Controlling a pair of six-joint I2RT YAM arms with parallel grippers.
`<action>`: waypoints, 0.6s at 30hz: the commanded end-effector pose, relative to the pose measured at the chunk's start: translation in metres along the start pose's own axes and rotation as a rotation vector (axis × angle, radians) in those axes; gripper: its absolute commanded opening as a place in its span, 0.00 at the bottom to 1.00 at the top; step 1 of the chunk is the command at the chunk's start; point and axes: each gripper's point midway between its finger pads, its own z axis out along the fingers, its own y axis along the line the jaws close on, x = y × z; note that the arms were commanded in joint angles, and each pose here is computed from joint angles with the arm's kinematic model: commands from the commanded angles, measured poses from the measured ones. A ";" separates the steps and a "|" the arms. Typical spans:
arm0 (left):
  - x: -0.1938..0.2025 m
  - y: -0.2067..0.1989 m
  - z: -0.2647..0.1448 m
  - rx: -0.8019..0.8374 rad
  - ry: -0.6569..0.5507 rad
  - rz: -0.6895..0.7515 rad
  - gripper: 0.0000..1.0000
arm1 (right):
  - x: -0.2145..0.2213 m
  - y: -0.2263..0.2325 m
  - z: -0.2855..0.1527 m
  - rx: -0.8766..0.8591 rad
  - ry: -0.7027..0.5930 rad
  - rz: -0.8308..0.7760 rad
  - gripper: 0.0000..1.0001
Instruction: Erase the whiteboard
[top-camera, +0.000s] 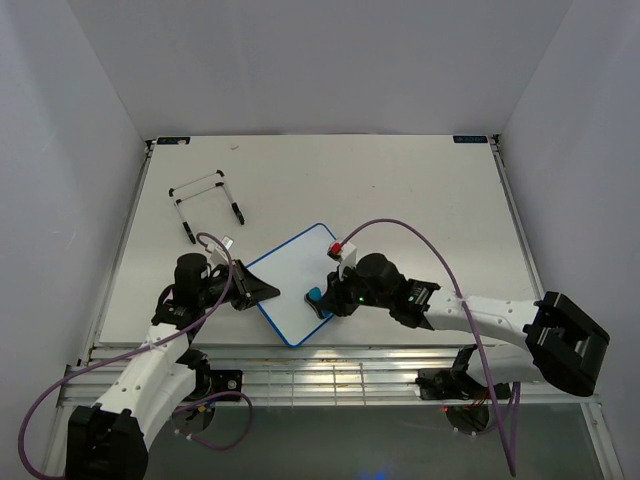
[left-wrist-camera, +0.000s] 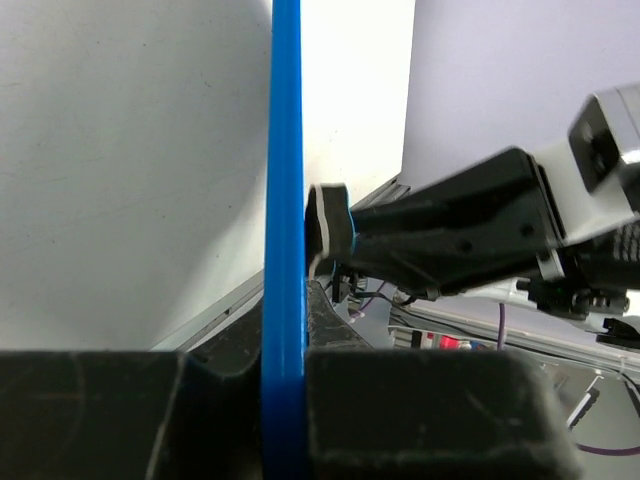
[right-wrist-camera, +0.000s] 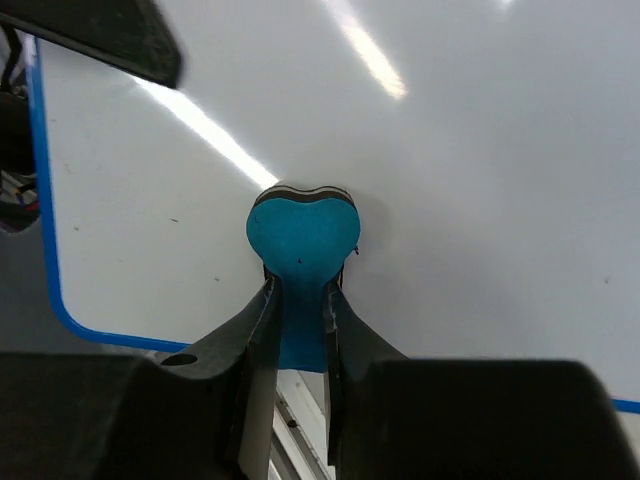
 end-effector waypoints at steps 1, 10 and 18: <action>-0.001 -0.028 -0.004 0.104 0.011 0.030 0.00 | -0.027 0.028 0.005 -0.030 -0.066 0.002 0.08; 0.000 -0.035 -0.007 0.125 0.017 0.043 0.00 | 0.004 -0.050 -0.003 0.240 -0.013 0.000 0.08; 0.000 -0.041 -0.008 0.139 0.026 0.052 0.00 | 0.013 -0.115 -0.016 0.337 0.006 0.035 0.08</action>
